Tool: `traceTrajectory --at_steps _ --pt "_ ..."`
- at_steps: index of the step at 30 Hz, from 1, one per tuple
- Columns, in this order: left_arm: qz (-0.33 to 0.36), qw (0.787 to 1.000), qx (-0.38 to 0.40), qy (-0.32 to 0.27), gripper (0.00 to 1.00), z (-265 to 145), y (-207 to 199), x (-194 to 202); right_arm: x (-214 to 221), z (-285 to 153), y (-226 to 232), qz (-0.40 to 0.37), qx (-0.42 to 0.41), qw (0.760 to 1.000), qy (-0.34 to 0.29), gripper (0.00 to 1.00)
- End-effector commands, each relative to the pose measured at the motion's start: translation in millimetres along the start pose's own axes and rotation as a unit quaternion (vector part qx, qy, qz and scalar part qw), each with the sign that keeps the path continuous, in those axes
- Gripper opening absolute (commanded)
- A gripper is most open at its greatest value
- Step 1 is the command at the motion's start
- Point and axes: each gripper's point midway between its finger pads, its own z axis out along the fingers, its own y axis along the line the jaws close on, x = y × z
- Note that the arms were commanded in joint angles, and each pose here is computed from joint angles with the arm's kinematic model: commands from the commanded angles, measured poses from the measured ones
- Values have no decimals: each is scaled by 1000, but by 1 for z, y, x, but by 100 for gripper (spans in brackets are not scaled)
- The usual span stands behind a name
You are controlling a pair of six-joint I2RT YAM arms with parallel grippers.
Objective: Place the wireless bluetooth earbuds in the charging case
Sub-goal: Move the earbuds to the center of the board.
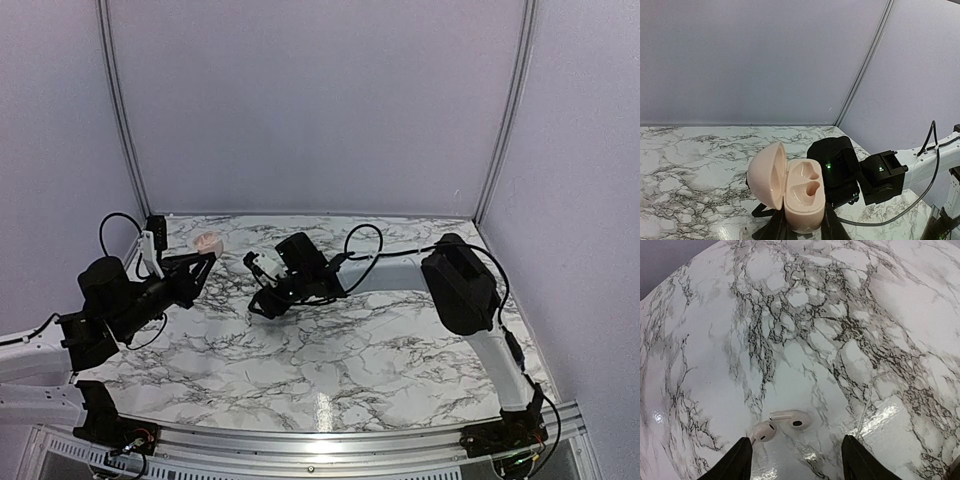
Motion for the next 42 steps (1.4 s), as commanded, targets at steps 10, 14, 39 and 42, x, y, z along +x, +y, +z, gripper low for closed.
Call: traceTrajectory --at_steps 10,14,39,42 --pt "4 1000 1 5 0 3 0 0 -3 25 12 -56 9 998 23 60" --pt "5 1000 0 6 0 4 0 0 -4 32 15 -63 9 998 22 64" --pt "8 1000 3 9 0 7 -2 -1 66 9 12 -124 75 984 106 35" --pt "8 1000 4 10 0 9 -3 -1 80 -6 8 -122 86 982 120 31"
